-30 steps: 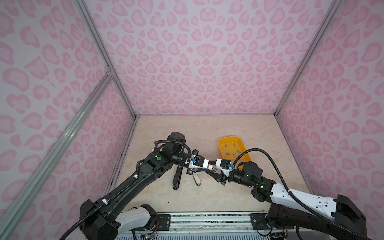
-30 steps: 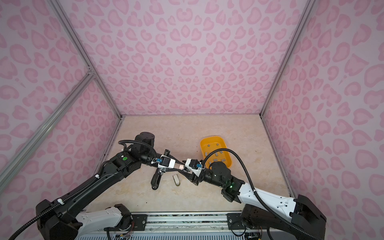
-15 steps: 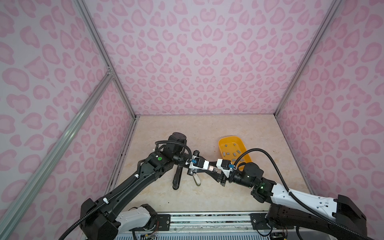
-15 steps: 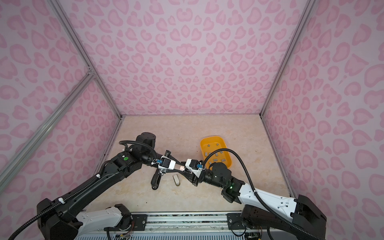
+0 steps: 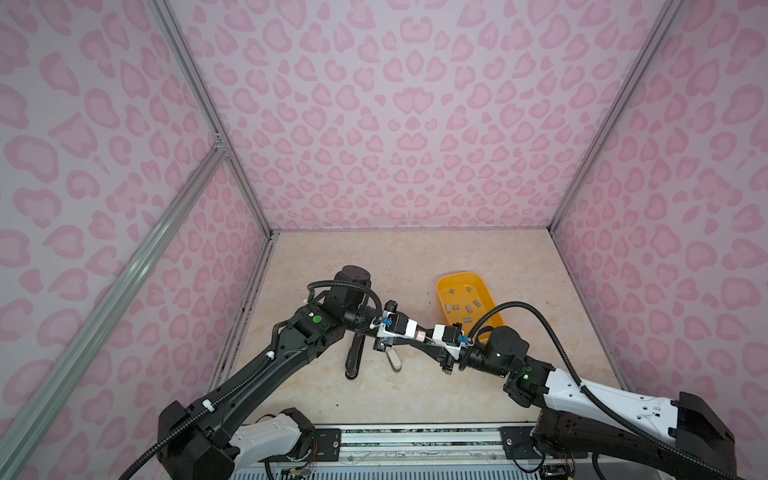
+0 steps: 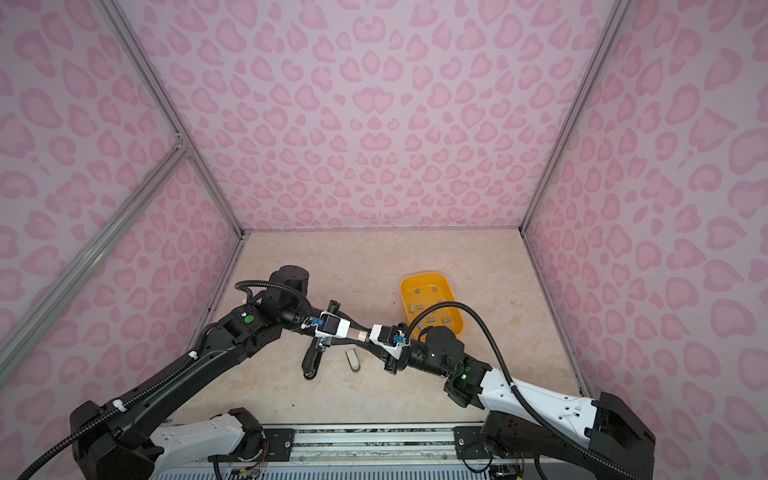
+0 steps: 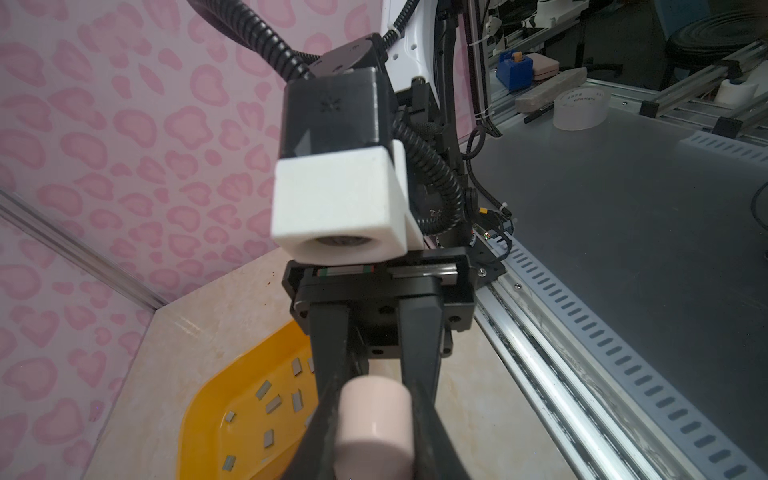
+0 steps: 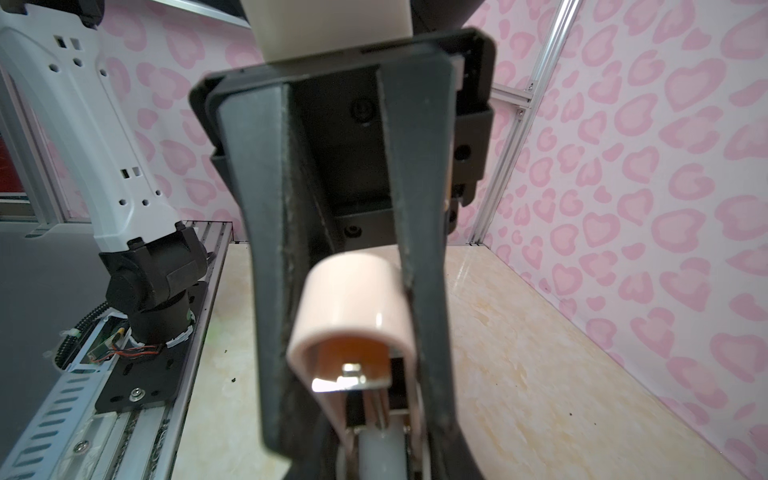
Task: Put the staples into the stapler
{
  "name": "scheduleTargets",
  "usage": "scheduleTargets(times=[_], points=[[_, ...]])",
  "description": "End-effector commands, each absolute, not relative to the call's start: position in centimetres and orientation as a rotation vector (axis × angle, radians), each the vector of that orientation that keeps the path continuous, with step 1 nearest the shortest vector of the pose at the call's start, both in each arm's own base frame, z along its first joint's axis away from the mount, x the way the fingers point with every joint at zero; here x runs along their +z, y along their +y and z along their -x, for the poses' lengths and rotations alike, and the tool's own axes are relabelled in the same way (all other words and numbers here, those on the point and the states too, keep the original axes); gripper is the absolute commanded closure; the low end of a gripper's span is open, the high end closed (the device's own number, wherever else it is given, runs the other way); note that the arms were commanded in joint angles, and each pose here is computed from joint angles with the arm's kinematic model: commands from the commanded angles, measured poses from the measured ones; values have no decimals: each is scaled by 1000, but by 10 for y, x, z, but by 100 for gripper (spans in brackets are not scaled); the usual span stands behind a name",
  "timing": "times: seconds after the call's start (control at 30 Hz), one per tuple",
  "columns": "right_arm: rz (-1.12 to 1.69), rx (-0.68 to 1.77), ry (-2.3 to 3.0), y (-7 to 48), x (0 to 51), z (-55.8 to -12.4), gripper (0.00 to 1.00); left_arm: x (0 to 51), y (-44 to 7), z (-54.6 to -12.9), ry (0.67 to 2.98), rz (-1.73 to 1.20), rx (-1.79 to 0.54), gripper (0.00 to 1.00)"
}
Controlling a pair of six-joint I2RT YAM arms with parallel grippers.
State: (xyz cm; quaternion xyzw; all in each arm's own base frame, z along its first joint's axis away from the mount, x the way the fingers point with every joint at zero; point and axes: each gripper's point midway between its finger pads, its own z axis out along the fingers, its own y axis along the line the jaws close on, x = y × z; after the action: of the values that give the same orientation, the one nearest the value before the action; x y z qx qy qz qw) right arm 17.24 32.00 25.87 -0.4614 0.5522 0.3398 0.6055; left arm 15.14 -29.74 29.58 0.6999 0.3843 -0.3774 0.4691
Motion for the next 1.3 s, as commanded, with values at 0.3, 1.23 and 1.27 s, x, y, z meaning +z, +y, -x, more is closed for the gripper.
scheduleTargets(times=[0.3,1.23,1.27], points=[[884,682,1495,314,247,-214,100,279,-268,-203,984,-1680,-581,73],[534,233,2217,299,77,-325,100,179,-207,-222,1213,-2079,-91,47],[526,229,2229,298,75,-326,100,170,-209,-219,1215,-2131,-84,47]])
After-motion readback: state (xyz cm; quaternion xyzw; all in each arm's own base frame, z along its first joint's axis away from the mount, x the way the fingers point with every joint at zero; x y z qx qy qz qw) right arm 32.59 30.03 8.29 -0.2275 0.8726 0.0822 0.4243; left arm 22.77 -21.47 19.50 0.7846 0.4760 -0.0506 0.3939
